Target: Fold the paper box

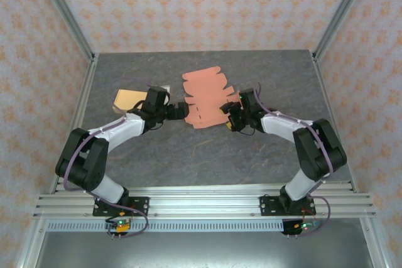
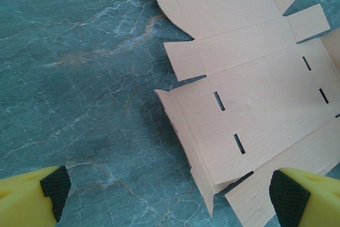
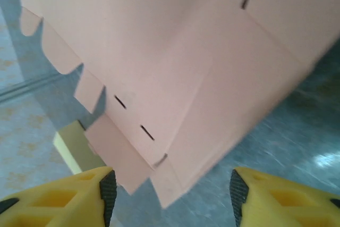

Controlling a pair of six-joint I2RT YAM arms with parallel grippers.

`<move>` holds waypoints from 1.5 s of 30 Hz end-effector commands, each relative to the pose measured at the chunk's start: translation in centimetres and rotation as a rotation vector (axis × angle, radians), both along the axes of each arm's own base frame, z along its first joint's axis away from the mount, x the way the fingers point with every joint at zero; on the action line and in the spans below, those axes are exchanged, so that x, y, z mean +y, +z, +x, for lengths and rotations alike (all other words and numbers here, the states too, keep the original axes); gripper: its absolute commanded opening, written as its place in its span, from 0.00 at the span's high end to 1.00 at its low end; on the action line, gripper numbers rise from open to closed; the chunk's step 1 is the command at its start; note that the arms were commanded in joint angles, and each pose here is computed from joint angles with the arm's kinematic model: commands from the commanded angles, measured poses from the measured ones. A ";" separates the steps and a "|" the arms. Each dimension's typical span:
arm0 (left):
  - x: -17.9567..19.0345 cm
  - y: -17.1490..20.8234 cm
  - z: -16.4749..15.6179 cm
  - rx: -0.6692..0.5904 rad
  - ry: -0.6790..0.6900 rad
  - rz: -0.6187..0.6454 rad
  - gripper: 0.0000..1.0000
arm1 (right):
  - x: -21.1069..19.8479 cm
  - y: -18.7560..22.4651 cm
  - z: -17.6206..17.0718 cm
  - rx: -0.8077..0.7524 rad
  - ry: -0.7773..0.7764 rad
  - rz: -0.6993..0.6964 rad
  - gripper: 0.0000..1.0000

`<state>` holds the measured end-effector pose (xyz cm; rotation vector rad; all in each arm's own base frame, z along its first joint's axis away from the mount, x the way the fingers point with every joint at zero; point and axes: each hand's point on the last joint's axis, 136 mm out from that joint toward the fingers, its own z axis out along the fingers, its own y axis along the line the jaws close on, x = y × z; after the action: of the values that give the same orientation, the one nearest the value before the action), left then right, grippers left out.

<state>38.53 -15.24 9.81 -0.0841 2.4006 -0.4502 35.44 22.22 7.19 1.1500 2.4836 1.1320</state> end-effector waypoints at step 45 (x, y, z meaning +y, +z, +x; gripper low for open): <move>2.6 1.0 -0.5 -0.019 0.054 0.071 0.00 | -1.8 -2.1 1.9 -0.081 -0.167 -0.200 1.00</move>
<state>38.39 -13.46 9.97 -0.1182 2.4002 -0.3665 36.62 22.33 3.49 1.2947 2.3404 0.9733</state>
